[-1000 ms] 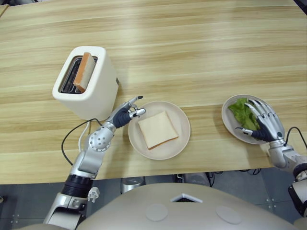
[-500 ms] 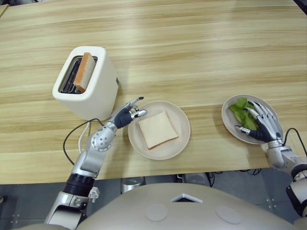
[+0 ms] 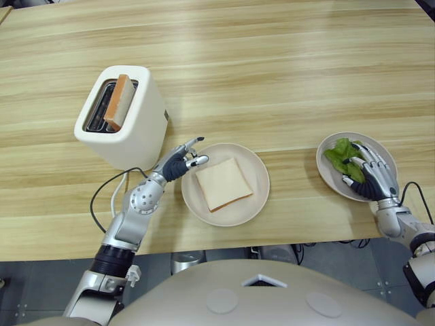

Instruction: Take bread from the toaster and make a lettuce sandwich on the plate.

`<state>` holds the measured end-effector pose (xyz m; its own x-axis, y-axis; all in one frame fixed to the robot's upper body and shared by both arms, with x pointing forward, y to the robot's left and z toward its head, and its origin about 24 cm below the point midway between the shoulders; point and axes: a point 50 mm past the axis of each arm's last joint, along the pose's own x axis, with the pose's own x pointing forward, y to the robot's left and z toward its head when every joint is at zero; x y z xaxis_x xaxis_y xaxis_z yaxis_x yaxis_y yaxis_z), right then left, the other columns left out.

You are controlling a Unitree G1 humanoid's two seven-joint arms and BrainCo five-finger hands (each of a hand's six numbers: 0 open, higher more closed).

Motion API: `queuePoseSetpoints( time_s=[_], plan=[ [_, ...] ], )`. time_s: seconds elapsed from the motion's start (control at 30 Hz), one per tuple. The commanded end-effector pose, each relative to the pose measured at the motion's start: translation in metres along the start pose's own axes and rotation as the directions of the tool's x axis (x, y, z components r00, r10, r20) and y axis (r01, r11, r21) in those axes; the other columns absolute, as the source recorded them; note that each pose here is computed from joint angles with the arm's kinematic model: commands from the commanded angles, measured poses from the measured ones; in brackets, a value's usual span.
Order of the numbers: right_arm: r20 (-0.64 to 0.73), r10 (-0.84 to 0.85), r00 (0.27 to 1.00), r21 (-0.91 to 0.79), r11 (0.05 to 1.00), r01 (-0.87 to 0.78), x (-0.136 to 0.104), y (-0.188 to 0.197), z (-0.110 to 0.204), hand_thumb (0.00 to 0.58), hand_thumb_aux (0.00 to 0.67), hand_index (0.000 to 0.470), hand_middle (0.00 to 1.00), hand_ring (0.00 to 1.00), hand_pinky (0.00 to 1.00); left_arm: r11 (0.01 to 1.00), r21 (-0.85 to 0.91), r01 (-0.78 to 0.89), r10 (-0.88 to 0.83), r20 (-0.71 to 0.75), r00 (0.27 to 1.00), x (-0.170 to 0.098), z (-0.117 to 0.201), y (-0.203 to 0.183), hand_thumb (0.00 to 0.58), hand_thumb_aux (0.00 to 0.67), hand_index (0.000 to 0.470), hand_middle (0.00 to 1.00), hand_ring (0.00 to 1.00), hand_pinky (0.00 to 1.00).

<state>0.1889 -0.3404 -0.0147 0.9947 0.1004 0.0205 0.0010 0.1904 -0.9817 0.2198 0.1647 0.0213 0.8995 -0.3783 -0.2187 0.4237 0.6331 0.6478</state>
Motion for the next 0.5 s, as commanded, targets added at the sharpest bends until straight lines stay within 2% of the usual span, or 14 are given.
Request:
queuePoseSetpoints(
  time_s=[0.03, 0.07, 0.1, 0.13, 0.37, 0.5],
  plan=[
    [0.01, -0.006, 1.0, 0.014, 1.0, 0.005, 0.002, 0.001, 0.003, 0.58, 0.67, 0.46, 0.0, 0.0, 0.0, 1.0, 0.007, 0.015, -0.015, -0.021, 1.0, 0.001, -0.005, -0.002, 0.0, 0.0, 0.0, 1.0, 1.0, 1.0],
    [0.007, -0.025, 1.0, 0.021, 0.999, 0.025, 0.004, -0.003, 0.002, 0.58, 0.67, 0.46, 0.0, 0.0, 0.0, 1.0, 0.007, 0.014, -0.014, -0.02, 1.0, 0.001, -0.005, -0.002, 0.0, 0.0, 0.0, 1.0, 1.0, 1.0],
    [0.004, -0.046, 0.999, 0.03, 0.998, 0.046, 0.006, -0.006, 0.001, 0.58, 0.67, 0.46, 0.42, 0.42, 0.42, 1.0, 0.006, 0.013, -0.013, -0.02, 1.0, 0.001, -0.005, -0.002, 0.0, 0.0, 0.0, 1.0, 1.0, 1.0],
    [0.001, -0.06, 0.998, 0.041, 0.997, 0.06, 0.008, -0.01, 0.0, 0.58, 0.67, 0.46, 1.0, 1.0, 1.0, 1.0, 0.006, 0.012, -0.012, -0.019, 1.0, 0.001, -0.005, -0.002, 0.0, 0.0, 0.0, 1.0, 1.0, 1.0],
    [0.069, -0.186, 0.98, 0.065, 0.981, 0.181, 0.034, -0.04, 0.004, 0.58, 0.67, 0.46, 1.0, 1.0, 1.0, 0.998, -0.053, 0.016, -0.016, 0.001, 1.0, 0.0, -0.002, -0.002, 0.0, 0.0, 0.0, 1.0, 1.0, 1.0],
    [0.244, -0.269, 0.932, 0.117, 0.962, 0.247, 0.061, -0.062, 0.028, 0.58, 0.67, 0.46, 1.0, 1.0, 1.0, 0.999, -0.034, 0.011, -0.011, 0.002, 1.0, 0.001, -0.002, 0.003, 0.0, 0.0, 0.0, 1.0, 1.0, 1.0]
  ],
)
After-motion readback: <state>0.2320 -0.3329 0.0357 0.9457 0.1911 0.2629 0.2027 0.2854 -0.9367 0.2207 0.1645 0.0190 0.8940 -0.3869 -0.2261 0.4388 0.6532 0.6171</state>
